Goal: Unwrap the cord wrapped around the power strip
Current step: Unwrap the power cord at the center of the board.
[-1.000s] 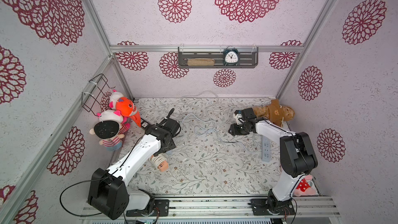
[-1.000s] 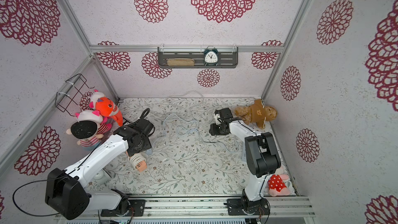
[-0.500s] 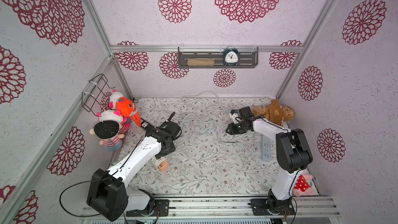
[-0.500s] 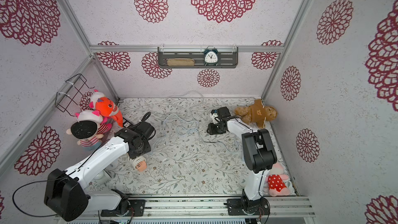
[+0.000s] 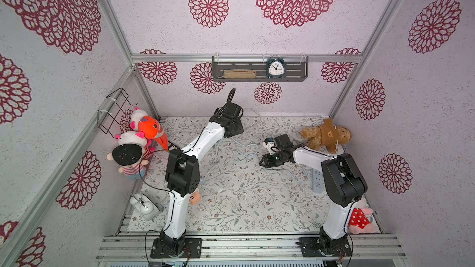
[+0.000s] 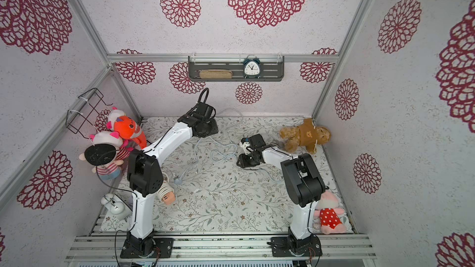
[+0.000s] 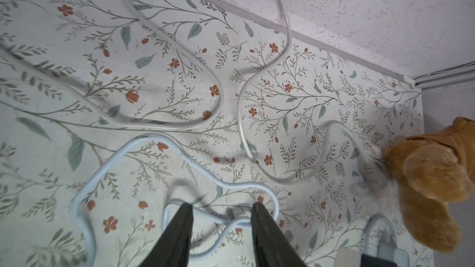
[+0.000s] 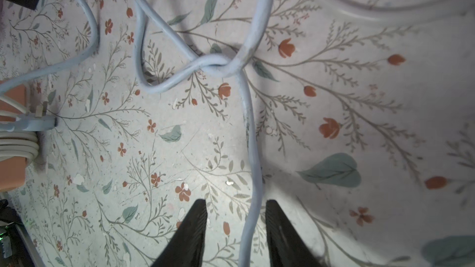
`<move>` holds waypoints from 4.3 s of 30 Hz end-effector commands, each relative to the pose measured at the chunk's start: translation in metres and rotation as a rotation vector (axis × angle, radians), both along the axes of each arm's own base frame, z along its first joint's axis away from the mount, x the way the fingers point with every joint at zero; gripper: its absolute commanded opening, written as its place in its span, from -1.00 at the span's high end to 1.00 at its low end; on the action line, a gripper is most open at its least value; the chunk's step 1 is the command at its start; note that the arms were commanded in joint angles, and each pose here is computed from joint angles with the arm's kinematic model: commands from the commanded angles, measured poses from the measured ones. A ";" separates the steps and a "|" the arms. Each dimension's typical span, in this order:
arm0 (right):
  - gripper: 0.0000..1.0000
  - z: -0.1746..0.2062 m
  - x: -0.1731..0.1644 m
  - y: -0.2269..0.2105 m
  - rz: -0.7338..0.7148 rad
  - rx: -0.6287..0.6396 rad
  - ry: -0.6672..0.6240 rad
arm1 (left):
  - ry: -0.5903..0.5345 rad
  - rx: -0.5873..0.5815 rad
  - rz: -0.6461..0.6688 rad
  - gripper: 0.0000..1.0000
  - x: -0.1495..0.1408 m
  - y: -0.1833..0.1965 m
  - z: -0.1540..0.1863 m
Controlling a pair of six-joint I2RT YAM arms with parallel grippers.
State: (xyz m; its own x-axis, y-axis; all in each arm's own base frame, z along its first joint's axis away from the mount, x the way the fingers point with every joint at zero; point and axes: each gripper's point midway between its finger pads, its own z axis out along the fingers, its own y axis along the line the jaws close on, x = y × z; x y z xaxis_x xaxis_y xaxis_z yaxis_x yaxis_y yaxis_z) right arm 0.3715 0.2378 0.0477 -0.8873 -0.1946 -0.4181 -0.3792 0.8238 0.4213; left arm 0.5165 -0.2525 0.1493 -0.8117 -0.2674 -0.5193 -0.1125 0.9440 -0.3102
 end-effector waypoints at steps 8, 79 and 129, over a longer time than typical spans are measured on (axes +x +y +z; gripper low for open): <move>0.18 0.018 0.014 -0.028 -0.141 -0.016 -0.064 | 0.087 0.098 -0.098 -0.33 -0.027 -0.044 -0.045; 1.00 -0.006 0.052 -0.123 -0.283 -0.105 -0.104 | 0.048 0.048 0.182 1.00 -0.087 0.124 -0.032; 0.13 0.004 0.084 -0.184 -0.409 -0.230 -0.141 | 0.134 0.141 0.201 0.30 -0.047 0.125 -0.099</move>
State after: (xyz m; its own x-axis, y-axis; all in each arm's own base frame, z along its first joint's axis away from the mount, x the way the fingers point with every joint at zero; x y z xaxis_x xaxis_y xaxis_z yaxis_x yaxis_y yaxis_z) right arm 0.4481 0.0704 0.0434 -0.8583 0.0535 -0.5104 -0.0822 0.9674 0.2397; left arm 0.4646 -0.1434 0.0509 -0.8313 -0.3497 -0.4320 -0.2951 0.9364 -0.1900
